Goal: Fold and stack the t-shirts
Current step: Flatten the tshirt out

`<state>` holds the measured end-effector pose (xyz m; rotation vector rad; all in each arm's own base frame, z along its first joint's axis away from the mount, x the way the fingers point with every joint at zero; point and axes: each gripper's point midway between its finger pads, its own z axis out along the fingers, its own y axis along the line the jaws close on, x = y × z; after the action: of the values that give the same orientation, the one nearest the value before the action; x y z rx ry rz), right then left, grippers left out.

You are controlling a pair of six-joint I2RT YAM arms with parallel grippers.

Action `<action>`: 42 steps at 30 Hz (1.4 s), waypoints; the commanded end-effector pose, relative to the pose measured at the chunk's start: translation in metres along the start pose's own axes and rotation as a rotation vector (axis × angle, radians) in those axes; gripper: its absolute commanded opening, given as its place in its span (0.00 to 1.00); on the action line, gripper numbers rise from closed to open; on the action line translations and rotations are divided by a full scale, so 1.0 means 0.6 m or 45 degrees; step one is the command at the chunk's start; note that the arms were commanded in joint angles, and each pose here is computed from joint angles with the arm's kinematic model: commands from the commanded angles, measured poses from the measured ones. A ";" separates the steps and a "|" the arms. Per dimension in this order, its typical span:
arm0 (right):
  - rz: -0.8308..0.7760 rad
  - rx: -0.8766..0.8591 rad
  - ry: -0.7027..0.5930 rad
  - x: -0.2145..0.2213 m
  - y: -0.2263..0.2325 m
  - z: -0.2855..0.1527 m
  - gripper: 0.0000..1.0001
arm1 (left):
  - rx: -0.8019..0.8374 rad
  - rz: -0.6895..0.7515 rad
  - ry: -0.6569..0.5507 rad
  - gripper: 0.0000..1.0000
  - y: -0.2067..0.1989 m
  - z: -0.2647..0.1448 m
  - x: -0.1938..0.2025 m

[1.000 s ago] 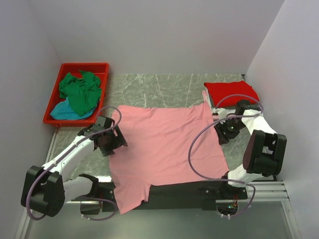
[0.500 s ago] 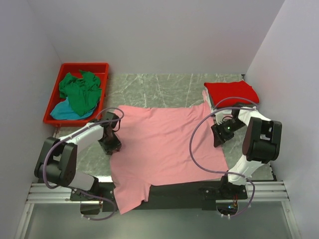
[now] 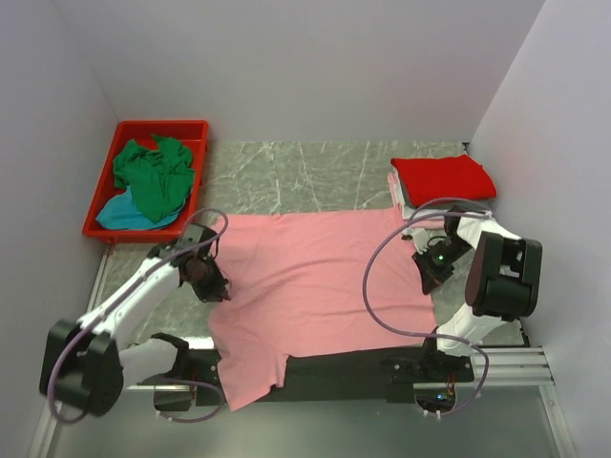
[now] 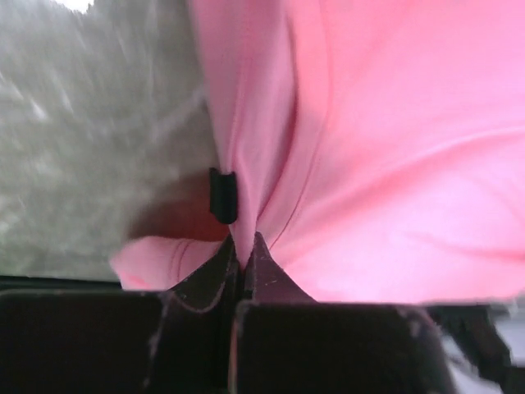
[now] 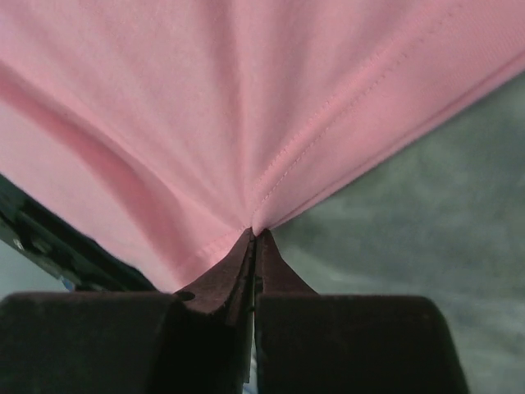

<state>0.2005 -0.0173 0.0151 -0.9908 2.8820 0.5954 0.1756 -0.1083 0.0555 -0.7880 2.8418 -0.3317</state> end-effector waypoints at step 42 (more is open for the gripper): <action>0.067 -0.150 -0.639 -0.177 -0.024 -0.108 0.60 | -0.099 0.668 -0.252 0.62 -0.112 0.101 -0.332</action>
<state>0.2936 0.0058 0.0728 -0.6596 2.5243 0.8692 0.3816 -0.0694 0.0338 -0.1227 2.7433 -0.0474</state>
